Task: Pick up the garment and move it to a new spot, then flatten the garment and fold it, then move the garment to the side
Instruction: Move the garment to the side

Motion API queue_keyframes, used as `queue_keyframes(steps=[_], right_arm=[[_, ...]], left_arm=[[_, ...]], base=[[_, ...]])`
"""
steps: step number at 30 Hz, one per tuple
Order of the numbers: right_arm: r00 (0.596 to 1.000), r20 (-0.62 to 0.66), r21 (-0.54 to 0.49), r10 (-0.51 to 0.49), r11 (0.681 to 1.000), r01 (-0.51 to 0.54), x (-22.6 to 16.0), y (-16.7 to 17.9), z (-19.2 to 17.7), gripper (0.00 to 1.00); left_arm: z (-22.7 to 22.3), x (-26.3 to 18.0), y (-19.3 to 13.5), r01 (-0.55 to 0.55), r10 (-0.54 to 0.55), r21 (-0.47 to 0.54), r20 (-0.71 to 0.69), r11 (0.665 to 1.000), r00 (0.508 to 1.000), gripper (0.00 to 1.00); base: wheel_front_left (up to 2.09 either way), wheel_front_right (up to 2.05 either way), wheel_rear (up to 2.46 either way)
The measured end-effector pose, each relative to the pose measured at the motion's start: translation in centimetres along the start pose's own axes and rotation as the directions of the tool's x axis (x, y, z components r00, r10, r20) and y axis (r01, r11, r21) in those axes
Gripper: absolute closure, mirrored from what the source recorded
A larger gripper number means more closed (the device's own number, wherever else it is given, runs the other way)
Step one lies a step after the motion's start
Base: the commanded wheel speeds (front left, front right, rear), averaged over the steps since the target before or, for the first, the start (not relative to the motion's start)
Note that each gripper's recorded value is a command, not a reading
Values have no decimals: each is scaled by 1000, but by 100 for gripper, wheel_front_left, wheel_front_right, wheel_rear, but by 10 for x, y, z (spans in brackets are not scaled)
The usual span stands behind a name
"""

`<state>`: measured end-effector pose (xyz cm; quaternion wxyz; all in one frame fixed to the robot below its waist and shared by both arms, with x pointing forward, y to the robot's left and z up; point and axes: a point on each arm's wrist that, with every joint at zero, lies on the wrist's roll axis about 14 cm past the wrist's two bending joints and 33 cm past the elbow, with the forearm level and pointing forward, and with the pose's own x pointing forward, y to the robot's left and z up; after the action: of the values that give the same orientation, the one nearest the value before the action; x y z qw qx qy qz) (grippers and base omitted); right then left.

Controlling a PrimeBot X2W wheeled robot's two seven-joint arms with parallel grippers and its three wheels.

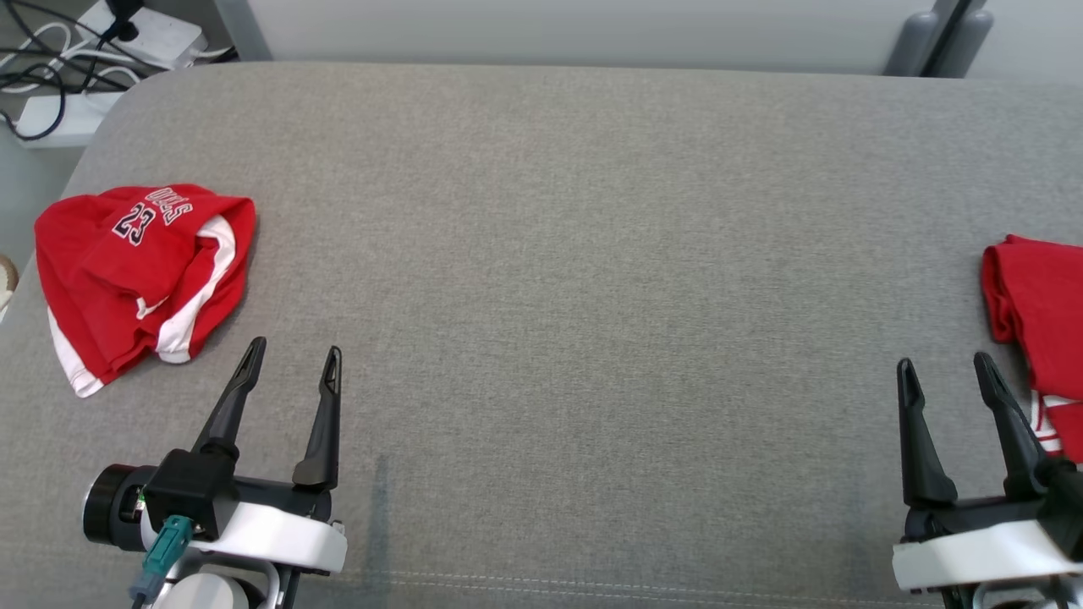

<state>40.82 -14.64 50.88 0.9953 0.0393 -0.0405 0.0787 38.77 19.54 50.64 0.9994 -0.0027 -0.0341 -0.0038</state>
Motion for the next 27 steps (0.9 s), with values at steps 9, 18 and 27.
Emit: queue_keyframes(steps=[9,18,27], right_arm=[[998,-16,23,-68,997,68,-32,-17,3,0],[996,-3,25,-87,996,87,-41,-22,9,0],[996,-5,50,-87,995,87,-41,-21,8,0]], left_arm=[[-1,-6,-4,10,-11,-21,-25,1000,1000,0],[1,-8,-6,8,-9,-55,-33,998,999,0],[4,-6,-7,7,-8,-66,-23,998,1000,0]], base=[[0,0,0],[0,0,0],[0,0,0]])
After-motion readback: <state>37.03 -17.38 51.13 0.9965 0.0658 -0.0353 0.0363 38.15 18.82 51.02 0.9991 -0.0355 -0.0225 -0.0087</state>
